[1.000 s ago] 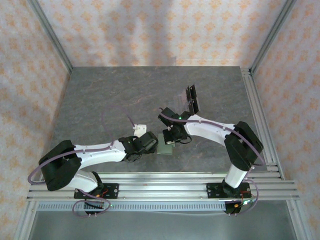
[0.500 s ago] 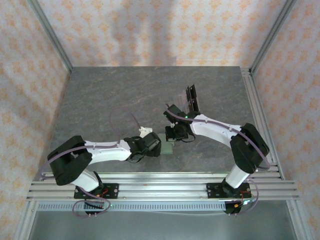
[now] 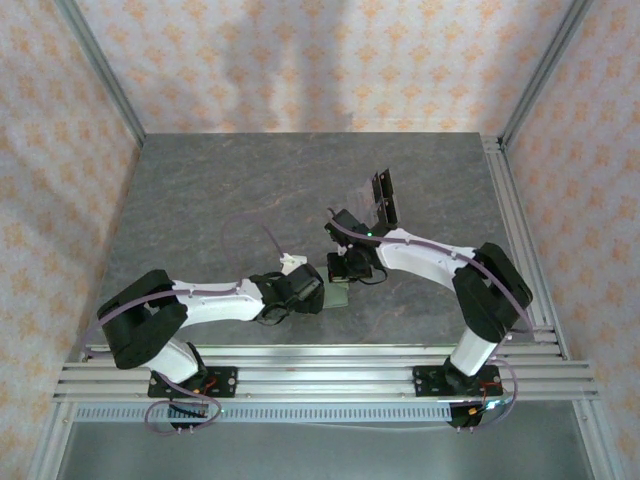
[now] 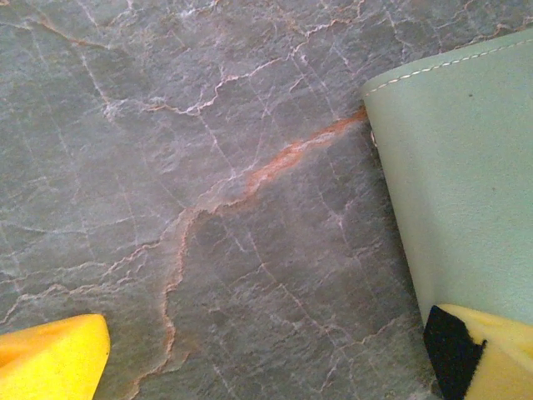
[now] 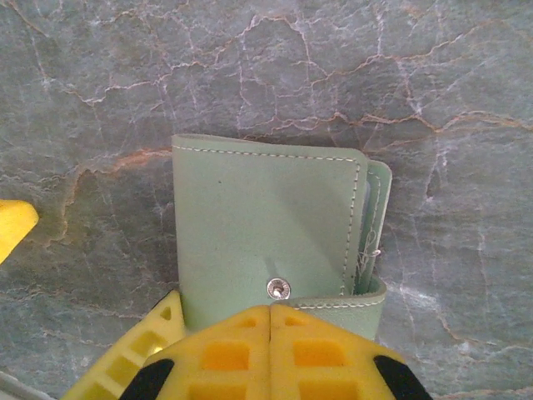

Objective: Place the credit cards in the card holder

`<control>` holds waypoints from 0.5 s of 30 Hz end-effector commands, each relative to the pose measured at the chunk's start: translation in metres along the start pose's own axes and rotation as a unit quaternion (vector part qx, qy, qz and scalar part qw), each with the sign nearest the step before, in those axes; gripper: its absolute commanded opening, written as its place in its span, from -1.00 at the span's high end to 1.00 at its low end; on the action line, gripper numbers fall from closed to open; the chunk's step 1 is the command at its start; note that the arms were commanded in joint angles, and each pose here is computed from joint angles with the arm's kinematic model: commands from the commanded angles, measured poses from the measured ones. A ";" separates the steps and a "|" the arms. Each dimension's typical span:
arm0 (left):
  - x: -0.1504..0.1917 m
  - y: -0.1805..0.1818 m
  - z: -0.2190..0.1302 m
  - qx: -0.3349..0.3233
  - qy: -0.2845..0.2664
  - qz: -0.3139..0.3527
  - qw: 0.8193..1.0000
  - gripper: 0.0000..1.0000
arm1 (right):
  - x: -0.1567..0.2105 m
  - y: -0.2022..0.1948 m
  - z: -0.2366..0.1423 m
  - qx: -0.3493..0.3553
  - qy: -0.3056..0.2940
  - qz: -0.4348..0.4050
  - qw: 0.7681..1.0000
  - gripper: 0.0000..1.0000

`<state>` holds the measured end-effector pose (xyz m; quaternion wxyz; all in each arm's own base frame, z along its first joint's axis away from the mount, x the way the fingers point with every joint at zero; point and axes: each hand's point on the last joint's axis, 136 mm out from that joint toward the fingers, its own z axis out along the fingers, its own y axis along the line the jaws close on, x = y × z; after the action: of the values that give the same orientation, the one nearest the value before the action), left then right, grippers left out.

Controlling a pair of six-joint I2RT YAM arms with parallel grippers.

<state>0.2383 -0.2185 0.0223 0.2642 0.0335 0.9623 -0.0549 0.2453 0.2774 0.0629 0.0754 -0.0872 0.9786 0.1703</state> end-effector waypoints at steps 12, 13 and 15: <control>-0.016 -0.008 -0.012 0.012 -0.017 0.005 1.000 -0.98 | -0.003 -0.011 0.018 0.010 0.003 0.011 1.000 1.00; -0.016 -0.008 -0.012 0.012 -0.017 0.005 1.000 -0.98 | -0.002 -0.012 0.020 0.012 0.005 0.011 1.000 1.00; -0.016 -0.008 -0.013 0.012 -0.018 0.005 1.000 -0.98 | -0.002 -0.015 0.022 0.013 0.005 0.014 1.000 1.00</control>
<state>0.2403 -0.2212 0.0261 0.2671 0.0362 0.9613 -0.0577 0.2511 0.2776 0.0466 0.0709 -0.0816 0.9801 0.1668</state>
